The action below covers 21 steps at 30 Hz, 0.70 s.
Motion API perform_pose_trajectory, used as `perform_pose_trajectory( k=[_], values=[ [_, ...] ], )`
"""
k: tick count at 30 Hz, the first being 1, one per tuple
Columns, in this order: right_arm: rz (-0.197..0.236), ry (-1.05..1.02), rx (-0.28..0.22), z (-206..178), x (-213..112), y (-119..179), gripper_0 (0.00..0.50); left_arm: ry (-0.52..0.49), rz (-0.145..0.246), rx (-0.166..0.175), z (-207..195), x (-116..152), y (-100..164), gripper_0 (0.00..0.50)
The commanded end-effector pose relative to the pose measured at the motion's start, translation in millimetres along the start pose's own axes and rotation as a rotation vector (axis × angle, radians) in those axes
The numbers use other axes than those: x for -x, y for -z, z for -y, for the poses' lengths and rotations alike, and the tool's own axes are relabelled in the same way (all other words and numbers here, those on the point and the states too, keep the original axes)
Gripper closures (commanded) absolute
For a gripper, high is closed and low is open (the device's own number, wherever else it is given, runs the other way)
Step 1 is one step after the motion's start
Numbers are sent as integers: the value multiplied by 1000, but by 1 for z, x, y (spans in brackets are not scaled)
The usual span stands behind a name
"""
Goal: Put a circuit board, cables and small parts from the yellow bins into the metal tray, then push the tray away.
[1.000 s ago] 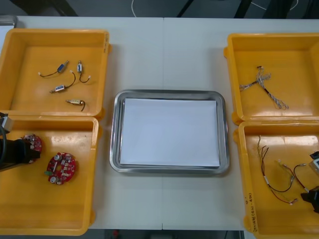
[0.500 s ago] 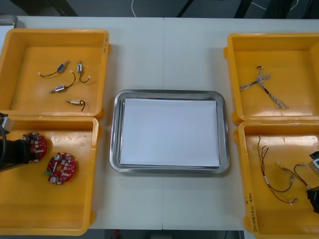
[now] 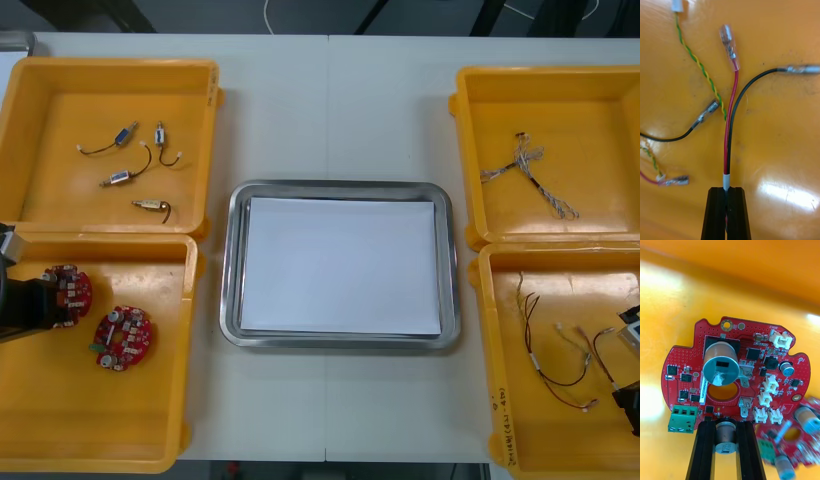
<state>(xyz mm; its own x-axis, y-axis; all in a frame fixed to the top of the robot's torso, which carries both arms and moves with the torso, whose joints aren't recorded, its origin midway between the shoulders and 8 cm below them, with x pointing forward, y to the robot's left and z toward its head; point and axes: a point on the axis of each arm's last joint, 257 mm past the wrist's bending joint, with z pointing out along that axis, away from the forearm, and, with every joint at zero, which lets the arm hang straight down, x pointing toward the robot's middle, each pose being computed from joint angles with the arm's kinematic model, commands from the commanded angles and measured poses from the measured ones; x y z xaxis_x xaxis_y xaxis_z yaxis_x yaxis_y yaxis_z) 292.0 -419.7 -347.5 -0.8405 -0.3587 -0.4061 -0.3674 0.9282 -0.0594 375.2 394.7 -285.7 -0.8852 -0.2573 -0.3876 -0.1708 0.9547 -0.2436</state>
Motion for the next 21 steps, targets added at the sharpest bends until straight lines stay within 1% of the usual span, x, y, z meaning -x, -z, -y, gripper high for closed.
perform_pose_trajectory(
  k=[1, 4, 9, 13, 16, 21],
  values=[
    [24, 73, -38, 15, 18, 42, 500, -159, 24, 45, -5, 14, 43, 500],
    [29, 89, -52, 19, 27, 61, 500, -188, 18, 53, 4, 18, 58, 500],
    [32, 120, -84, 22, 43, 93, 500, -251, 16, 75, 24, 27, 81, 499],
    [28, 137, -101, 23, 51, 110, 500, -287, 2, 83, 39, 29, 94, 500],
    [22, 156, -114, 22, 59, 125, 500, -266, -11, 93, 56, 30, 104, 499],
    [4, 173, -130, 17, 70, 143, 500, -239, -17, 95, 92, 25, 108, 500]
  ],
)
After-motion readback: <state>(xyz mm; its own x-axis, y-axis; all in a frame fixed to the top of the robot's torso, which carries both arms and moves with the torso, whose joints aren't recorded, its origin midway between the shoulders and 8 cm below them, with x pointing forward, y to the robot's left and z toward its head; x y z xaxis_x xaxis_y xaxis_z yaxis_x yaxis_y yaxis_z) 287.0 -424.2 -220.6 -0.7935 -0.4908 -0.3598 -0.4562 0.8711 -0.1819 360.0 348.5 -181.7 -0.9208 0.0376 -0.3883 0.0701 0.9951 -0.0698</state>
